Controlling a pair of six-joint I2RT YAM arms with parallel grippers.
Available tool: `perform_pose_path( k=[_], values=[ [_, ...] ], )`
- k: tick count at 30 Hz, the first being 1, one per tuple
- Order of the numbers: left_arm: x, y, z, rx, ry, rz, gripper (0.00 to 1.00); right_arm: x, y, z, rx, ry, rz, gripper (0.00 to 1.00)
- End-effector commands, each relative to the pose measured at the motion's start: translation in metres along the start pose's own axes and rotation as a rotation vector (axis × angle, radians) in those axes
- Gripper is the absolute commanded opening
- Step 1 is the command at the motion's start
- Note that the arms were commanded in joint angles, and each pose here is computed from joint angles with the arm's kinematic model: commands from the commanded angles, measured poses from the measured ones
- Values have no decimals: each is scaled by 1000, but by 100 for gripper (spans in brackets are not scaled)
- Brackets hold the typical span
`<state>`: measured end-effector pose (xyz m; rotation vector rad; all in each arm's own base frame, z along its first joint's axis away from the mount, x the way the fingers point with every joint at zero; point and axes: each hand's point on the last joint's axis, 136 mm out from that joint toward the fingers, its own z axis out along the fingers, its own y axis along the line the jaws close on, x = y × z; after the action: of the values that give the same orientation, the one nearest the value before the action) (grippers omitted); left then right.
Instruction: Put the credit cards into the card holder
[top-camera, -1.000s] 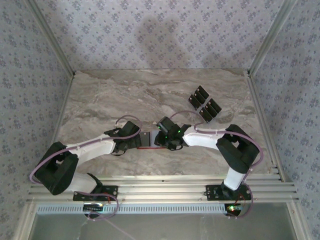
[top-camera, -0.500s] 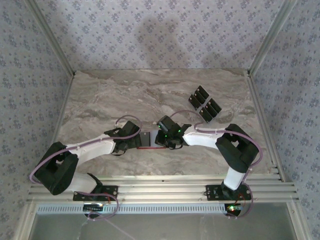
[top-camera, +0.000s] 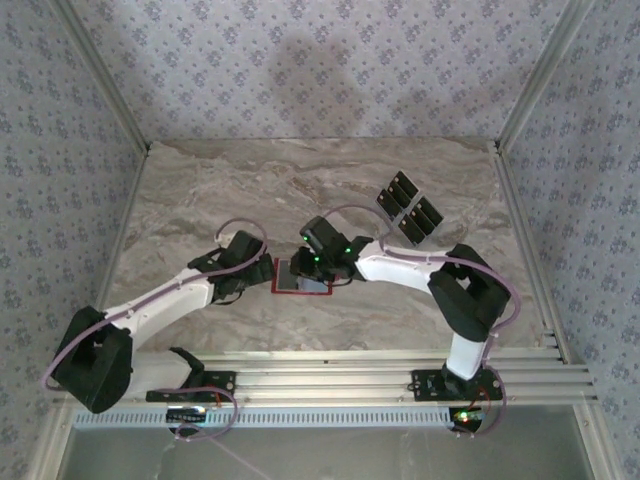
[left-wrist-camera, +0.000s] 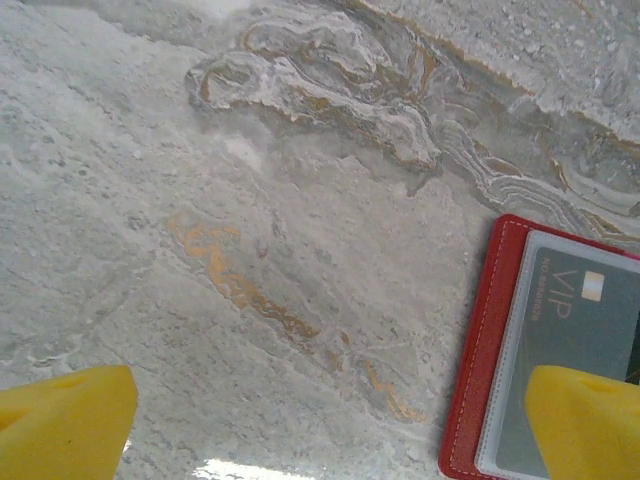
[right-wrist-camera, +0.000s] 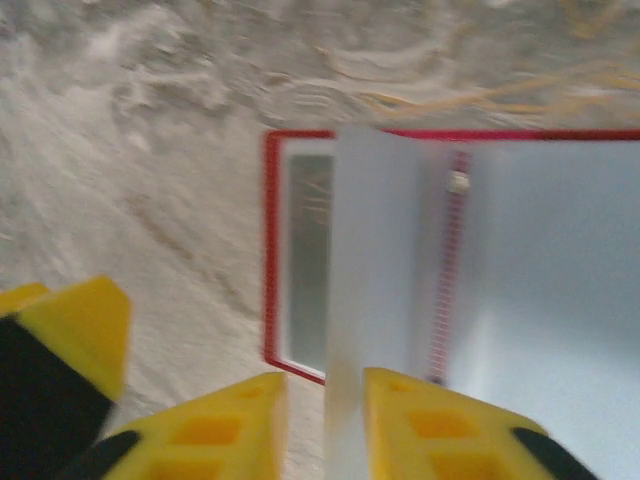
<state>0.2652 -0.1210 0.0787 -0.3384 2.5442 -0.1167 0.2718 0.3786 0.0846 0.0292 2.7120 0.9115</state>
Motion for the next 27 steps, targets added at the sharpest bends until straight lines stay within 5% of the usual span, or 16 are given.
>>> perform_pose_path(
  k=[1,19,27],
  values=[
    [-5,0,-10,12,2,6,100,9,10,16,15,64,-57,37],
    [-12,0,-24,35,-14,-33,100,22,1,63,45,171,-63,40],
    [-25,-16,-36,82,-9,-46,100,-18,22,15,-39,74,-84,41]
  ],
)
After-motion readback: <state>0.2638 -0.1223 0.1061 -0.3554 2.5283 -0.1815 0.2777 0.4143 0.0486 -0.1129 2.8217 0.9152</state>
